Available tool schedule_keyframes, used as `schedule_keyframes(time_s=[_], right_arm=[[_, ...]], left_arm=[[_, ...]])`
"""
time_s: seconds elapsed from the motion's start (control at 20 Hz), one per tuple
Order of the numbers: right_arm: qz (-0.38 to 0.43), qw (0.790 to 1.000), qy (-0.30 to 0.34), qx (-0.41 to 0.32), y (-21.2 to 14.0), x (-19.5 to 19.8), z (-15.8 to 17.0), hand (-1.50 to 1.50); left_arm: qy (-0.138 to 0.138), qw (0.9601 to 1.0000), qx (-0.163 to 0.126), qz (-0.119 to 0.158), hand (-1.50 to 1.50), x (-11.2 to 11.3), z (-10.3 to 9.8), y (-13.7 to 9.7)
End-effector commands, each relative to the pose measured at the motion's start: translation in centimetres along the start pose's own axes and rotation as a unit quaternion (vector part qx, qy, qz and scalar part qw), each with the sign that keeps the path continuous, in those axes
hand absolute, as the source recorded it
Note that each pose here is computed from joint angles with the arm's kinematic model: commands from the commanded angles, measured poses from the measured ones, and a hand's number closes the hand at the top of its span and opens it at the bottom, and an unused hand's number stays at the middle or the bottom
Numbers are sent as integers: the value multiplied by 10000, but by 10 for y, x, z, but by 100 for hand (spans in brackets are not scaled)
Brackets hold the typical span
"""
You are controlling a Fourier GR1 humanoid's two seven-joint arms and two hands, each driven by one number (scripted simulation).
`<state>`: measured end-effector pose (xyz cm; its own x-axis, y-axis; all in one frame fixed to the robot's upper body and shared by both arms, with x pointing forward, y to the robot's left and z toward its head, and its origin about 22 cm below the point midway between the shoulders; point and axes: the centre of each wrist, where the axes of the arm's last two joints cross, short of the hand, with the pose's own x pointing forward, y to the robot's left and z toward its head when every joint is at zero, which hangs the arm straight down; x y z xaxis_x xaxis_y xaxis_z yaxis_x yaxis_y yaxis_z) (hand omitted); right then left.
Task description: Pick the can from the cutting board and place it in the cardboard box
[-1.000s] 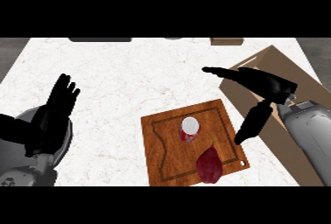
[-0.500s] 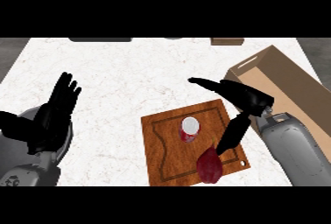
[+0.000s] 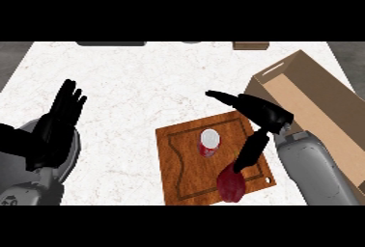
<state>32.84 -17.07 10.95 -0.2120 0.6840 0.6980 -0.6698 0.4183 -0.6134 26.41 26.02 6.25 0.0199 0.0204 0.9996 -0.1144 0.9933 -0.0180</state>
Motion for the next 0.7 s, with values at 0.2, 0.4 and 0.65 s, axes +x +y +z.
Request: schedule_keyframes(time_s=[0.2,0.4,0.65], right_arm=[[83,9999,95,62,21,-17,-8,-150],[266,9995,174,48,22,-28,-24,-150],[316,9990,291,112,30,-10,-31,-150]], left_arm=[[-16,10000,-50,13,0,-22,0,-14],[40,10000,12,54,0,0,-5,-8],[-1,10000,-26,5,0,11,7,-7]])
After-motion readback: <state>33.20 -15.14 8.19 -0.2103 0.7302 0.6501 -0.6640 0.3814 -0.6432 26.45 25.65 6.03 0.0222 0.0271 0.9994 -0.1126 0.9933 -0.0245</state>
